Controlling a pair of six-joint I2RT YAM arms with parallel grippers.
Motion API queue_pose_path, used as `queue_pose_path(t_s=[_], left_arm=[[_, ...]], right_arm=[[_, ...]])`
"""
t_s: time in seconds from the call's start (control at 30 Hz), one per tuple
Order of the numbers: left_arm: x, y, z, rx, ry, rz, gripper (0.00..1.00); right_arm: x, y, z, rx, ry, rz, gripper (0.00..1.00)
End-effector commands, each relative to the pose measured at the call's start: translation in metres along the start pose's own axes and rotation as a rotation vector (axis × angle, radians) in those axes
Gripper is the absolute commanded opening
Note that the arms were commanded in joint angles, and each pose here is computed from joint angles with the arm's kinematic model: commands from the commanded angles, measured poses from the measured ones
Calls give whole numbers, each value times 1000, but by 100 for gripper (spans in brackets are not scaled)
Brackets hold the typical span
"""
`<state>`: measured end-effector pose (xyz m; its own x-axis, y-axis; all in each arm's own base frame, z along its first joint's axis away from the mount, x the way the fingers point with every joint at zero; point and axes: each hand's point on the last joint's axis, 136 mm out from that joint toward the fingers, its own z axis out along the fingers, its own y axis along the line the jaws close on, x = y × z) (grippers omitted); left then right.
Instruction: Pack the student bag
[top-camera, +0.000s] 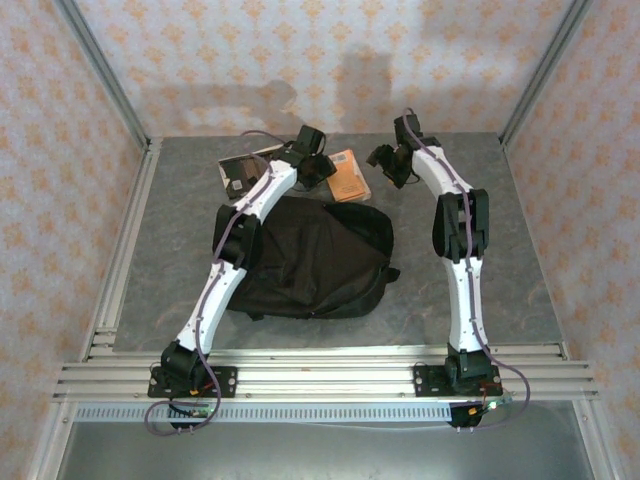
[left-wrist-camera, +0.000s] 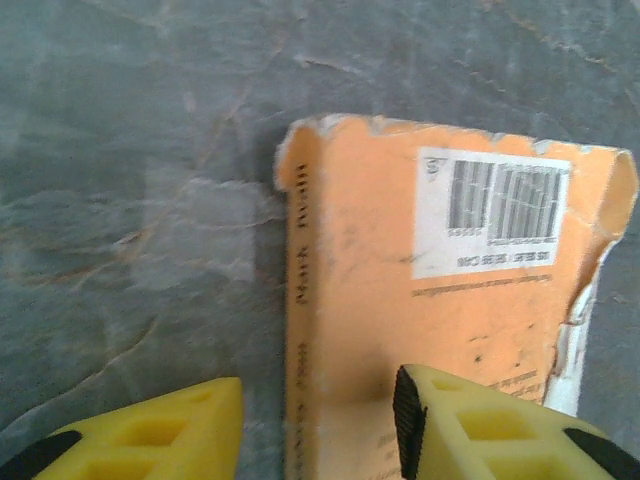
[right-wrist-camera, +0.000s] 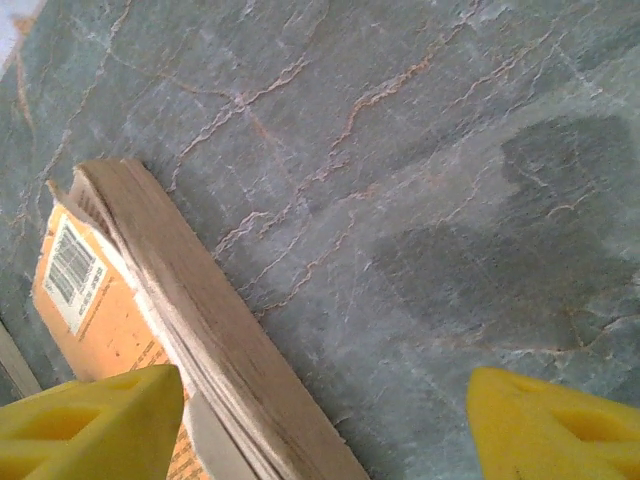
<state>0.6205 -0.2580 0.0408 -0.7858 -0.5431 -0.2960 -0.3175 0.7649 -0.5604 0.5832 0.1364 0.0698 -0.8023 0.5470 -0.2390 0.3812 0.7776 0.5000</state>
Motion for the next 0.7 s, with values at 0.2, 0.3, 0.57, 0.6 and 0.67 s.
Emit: queue_pose_path(t_s=[0.2, 0.3, 0.57, 0.6, 0.67], left_arm=[[73, -33, 28, 38, 79, 159, 37], [88, -41, 28, 43, 97, 189, 33], [109, -67, 23, 105, 115, 216, 30], [110, -68, 22, 106, 119, 216, 30], [113, -69, 22, 112, 132, 215, 30]], right_arm=[[-10, -49, -11, 198, 0, -54, 69], [-4, -44, -6, 168, 51, -107, 66], [24, -43, 8, 90, 177, -135, 64], [30, -46, 9, 92, 195, -127, 64], [40, -55, 10, 112, 224, -112, 61]])
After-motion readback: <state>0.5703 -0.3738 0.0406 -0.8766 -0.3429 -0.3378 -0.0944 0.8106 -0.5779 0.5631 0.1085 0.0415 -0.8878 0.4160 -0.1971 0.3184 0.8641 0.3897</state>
